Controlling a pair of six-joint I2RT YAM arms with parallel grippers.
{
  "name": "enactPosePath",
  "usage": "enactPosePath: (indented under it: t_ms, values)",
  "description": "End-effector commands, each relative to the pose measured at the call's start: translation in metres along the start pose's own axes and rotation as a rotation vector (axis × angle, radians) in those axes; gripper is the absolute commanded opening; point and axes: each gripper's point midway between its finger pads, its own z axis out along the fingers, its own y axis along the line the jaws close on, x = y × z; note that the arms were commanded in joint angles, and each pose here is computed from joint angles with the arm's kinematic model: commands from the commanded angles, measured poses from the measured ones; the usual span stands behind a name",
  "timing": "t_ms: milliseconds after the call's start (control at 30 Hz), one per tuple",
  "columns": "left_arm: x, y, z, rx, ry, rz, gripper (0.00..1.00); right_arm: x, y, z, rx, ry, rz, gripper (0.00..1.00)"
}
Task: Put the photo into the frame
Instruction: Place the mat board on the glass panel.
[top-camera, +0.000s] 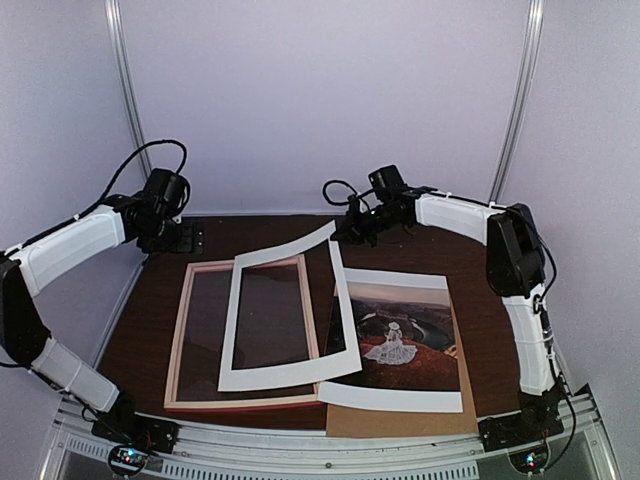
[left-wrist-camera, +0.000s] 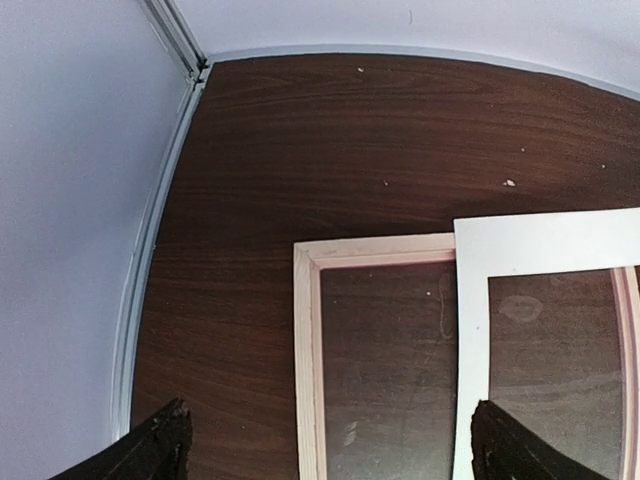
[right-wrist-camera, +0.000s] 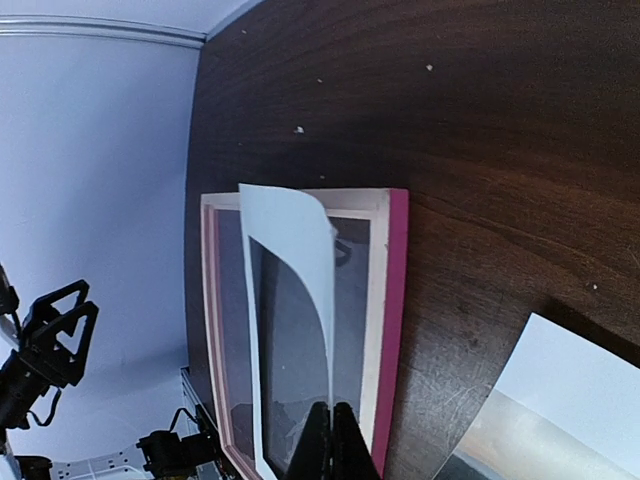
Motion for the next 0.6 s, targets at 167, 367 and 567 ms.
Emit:
enactPosePath:
  t_ms: [167, 367, 567]
  values:
    - [0.036, -0.002, 0.039, -0.001, 0.143, -0.001, 0.98, 0.009, 0.012, 0.032, 0.002, -0.020, 0.007, 0.00]
    - [0.039, -0.004, 0.046, 0.005, 0.157, -0.004, 0.98, 0.018, 0.012, 0.055, 0.012, -0.034, 0.030, 0.00]
    - [0.042, 0.001, 0.046, -0.010, 0.157, -0.007, 0.98, 0.032, 0.016, 0.080, 0.015, 0.004, 0.021, 0.00]
